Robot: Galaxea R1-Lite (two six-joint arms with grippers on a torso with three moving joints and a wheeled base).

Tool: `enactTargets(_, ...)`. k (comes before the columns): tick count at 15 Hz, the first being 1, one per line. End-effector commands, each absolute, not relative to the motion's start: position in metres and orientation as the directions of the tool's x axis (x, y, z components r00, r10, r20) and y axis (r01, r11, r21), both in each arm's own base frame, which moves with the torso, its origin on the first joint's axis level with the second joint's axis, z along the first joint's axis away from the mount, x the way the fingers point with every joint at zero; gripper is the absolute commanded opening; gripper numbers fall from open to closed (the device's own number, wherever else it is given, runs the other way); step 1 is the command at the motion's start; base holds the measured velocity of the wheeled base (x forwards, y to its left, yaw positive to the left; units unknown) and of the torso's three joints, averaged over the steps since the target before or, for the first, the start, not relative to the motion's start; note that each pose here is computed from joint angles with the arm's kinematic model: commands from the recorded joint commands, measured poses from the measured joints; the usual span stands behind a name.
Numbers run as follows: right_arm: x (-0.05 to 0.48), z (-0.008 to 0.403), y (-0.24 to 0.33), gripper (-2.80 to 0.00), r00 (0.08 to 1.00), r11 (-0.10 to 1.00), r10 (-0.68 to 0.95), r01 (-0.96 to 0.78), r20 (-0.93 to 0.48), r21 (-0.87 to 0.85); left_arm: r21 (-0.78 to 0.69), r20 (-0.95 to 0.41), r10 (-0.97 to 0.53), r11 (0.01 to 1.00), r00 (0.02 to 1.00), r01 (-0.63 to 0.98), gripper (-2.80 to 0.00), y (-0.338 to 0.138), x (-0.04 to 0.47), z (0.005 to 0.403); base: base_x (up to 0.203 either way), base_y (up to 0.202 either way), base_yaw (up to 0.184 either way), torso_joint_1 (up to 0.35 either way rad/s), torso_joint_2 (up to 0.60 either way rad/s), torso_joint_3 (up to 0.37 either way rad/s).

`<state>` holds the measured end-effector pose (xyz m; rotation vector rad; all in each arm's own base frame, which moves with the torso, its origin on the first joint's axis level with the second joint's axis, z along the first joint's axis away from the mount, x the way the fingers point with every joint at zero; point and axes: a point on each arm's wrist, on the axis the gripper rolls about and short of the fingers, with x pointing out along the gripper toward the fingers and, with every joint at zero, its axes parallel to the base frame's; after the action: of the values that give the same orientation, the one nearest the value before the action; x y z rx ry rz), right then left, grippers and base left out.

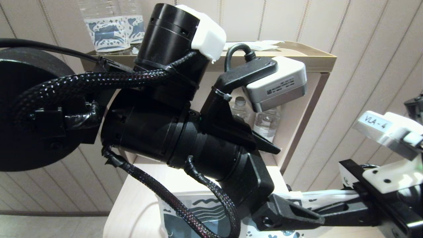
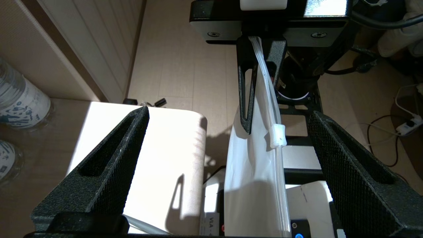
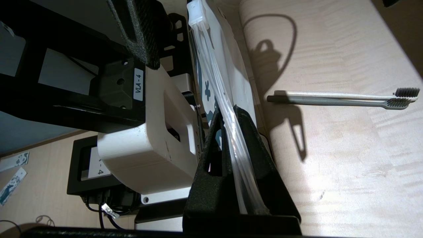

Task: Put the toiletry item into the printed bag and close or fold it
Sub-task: Open the storage bag

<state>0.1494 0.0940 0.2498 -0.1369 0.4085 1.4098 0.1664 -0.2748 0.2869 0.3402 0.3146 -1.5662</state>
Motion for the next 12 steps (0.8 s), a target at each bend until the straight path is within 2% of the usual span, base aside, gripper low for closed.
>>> enactTargets(1, 0.15, 0.2483, 0.0945, -2.8, 0.097, 0.161, 0.929, -0.975, -0.358, 0.153, 0.015, -0.401, -0.916, -0.027, -0.019, 1.0, 0.0, -0.2713, 0.1635, 0.2892, 0.0, 0.0, 0.0, 0.0, 0.0, 0.0)
enactTargets(12, 0.1505, 0.2471, 0.0932, -2.8, 0.103, 0.168, 0.927, -0.974, -0.36, 0.155, 0.036, -0.44, -0.897, 0.018, 0.032, 0.999, 0.0, -0.2758, 0.1571, 0.2872, 0.0, 0.0, 0.0, 0.0, 0.0, 0.0)
